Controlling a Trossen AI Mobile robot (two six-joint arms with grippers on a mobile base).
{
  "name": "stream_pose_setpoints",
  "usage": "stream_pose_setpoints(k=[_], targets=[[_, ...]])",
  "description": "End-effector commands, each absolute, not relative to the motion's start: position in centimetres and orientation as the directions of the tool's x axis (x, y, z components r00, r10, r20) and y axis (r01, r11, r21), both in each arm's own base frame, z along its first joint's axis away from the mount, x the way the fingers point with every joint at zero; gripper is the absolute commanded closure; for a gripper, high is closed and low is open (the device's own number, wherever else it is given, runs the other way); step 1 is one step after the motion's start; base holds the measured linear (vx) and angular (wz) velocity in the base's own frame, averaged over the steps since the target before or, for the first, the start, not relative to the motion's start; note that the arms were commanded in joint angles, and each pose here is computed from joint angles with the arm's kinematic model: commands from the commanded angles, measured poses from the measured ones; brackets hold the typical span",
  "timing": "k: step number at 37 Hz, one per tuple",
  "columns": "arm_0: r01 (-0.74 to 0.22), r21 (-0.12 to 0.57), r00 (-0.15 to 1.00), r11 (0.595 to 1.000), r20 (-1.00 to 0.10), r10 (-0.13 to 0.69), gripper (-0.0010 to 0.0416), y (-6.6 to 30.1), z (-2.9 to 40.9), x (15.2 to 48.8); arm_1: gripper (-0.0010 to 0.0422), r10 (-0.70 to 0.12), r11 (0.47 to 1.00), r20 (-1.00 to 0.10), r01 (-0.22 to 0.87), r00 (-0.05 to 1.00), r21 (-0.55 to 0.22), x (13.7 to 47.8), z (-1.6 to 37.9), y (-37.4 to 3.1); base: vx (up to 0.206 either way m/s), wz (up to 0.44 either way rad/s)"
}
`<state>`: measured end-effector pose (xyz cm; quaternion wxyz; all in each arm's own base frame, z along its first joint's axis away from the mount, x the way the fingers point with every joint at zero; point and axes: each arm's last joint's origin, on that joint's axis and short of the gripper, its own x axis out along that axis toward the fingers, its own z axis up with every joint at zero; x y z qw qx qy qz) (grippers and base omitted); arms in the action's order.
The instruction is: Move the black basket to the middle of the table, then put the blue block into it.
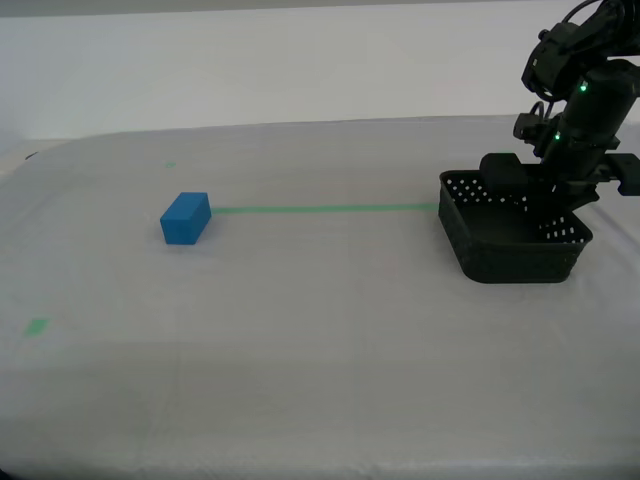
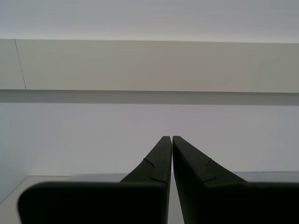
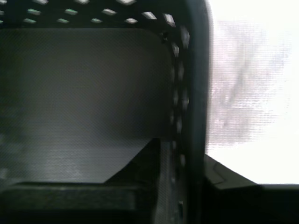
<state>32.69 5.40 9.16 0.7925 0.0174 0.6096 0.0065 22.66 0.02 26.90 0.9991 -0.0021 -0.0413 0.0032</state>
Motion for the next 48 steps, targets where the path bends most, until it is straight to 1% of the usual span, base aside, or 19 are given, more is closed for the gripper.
stream_pose_setpoints(k=[1, 3, 4, 6, 9, 16, 25, 31, 36, 40, 48], targets=[[0.009, 0.056, 0.261, 0.998, -0.964, 0.051, 0.0392, 5.5, 9.3, 32.9, 0.0412, 0.006, 1.000, 0.089, -0.006, 0.996, -0.003, 22.6, 27.0, 0.0, 0.000, 0.000], [0.007, 0.058, 0.266, 0.998, -0.962, 0.055, 0.0409, 5.5, 9.5, 33.0, 0.0412, 0.006, 1.000, 0.089, -0.006, 0.996, -0.003, 22.6, 27.0, 0.0, 0.000, 0.000], [0.006, 0.060, 0.269, 0.998, -0.962, 0.056, 0.0410, 5.5, 9.5, 33.1, 0.0412, 0.006, 1.000, 0.089, -0.006, 0.996, -0.003, 22.6, 27.0, 0.0, 0.000, 0.000], [0.006, 0.060, 0.276, 0.998, -0.960, 0.057, 0.0403, 5.6, 9.7, 33.3, 0.0412, 0.007, 1.000, 0.090, -0.007, 0.996, -0.003, 22.7, 27.0, 0.0, 0.000, 0.000], [0.003, 0.062, 0.288, 0.998, -0.956, 0.059, 0.0409, 5.6, 10.1, 33.6, 0.0412, 0.006, 1.000, 0.089, -0.006, 0.996, -0.003, 22.7, 27.0, 0.0, 0.000, 0.000], [0.002, 0.067, 0.319, 0.998, -0.946, 0.063, 0.0407, 5.7, 11.4, 34.1, 0.0412, 0.006, 1.000, 0.090, -0.006, 0.996, -0.003, 22.7, 27.0, 0.0, 0.000, 0.000], [0.002, 0.067, 0.314, 0.998, -0.947, 0.063, 0.0407, 5.8, 13.2, 34.7, 0.0412, 0.006, 1.000, 0.090, -0.006, 0.996, -0.003, 22.7, 27.0, 0.0, 0.000, 0.000], [0.004, 0.073, 0.333, 0.997, -0.941, 0.068, 0.0407, 6.0, 14.6, 35.1, 0.0412, 0.006, 1.000, 0.090, -0.006, 0.996, -0.003, 22.7, 27.0, 0.0, 0.000, 0.000], [0.003, 0.080, 0.347, 0.997, -0.935, 0.074, 0.0407, 6.3, 16.0, 35.3, 0.0412, 0.007, 1.000, 0.090, -0.007, 0.996, -0.003, 22.7, 27.0, 0.0, 0.000, 0.000], [0.013, 0.099, 0.359, 0.995, -0.929, 0.088, 0.0407, 6.6, 17.3, 35.5, 0.0412, 0.007, 1.000, 0.090, -0.007, 0.996, -0.003, 22.7, 27.0, 0.0, 0.000, 0.000], [-0.011, 0.109, 0.363, 0.994, -0.926, 0.105, 0.0407, 8.1, 19.5, 36.0, 0.0412, 0.006, 1.000, 0.090, -0.006, 0.996, -0.003, 22.7, 27.0, 0.0, 0.000, 0.000]])
